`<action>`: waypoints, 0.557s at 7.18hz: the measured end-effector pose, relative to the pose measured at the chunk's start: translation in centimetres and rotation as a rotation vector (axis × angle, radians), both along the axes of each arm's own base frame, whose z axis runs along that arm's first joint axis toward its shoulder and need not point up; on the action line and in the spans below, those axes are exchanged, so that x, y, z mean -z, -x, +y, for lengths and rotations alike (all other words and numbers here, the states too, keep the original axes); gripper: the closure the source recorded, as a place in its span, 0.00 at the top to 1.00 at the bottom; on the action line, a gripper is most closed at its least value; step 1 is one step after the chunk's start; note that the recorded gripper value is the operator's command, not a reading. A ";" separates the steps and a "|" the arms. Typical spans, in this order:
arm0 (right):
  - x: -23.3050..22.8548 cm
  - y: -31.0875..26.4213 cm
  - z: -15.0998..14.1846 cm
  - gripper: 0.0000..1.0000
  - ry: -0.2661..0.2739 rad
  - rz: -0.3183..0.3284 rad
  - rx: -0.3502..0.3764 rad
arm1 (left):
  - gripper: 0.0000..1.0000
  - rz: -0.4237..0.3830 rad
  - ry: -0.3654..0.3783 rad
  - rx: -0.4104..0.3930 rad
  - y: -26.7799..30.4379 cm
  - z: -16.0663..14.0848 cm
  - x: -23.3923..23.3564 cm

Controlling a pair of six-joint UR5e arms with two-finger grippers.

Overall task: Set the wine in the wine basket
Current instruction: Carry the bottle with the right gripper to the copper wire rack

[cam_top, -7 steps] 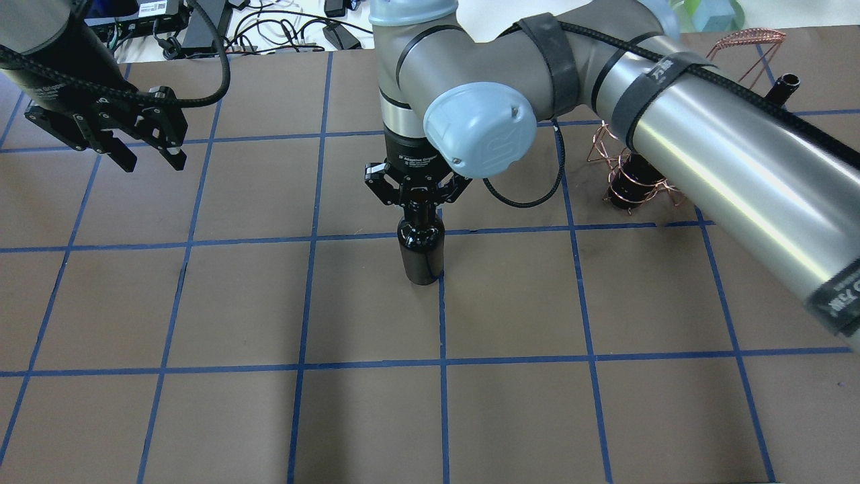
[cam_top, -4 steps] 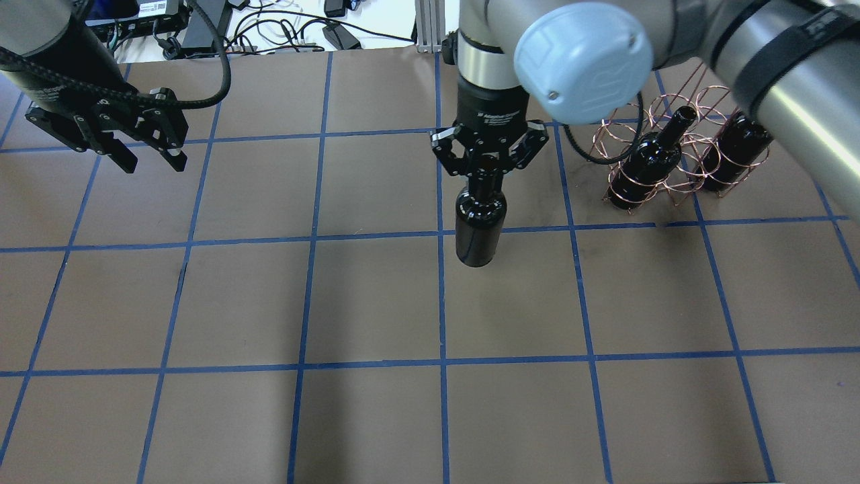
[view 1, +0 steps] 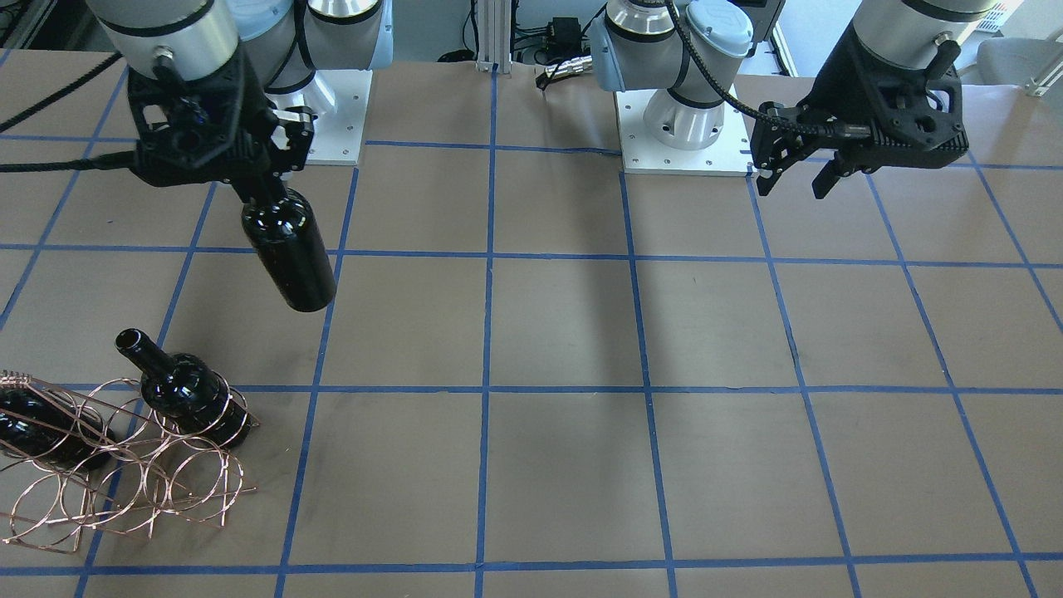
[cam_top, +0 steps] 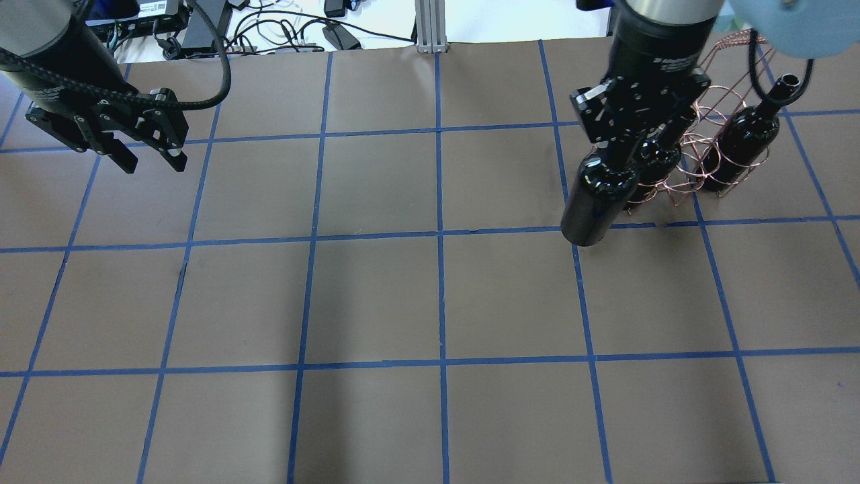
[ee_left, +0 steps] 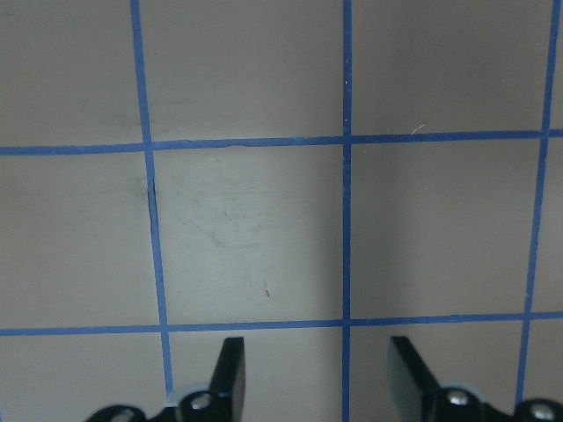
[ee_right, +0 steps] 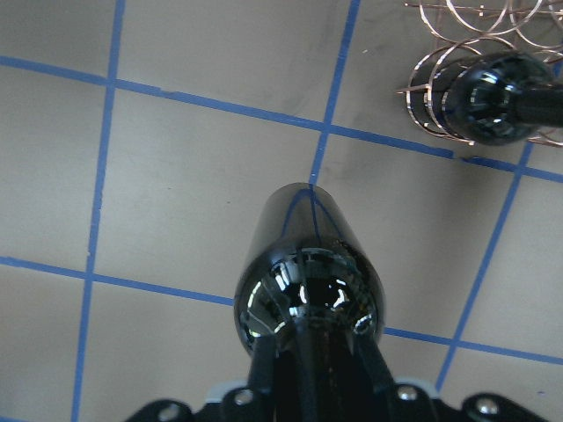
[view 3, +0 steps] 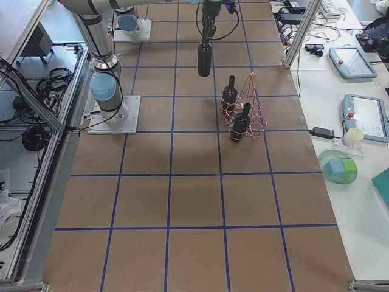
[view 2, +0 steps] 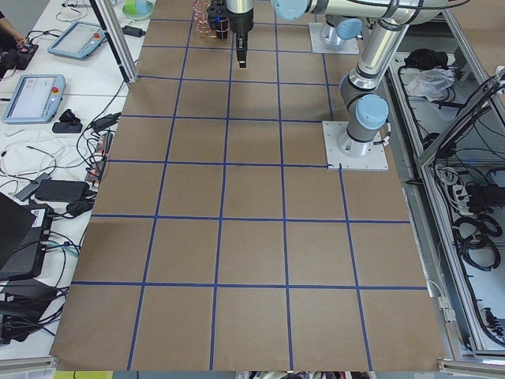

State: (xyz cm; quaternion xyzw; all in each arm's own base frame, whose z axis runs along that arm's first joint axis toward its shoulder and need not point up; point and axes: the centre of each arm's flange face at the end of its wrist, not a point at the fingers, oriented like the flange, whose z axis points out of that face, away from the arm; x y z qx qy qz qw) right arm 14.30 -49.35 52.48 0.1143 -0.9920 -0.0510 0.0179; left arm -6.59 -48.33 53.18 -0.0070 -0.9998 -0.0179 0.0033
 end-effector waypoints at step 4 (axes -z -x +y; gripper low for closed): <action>-3.2 12.1 0.2 0.00 0.006 0.048 -0.114 | 0.64 0.000 0.000 -0.002 0.0 0.0 0.0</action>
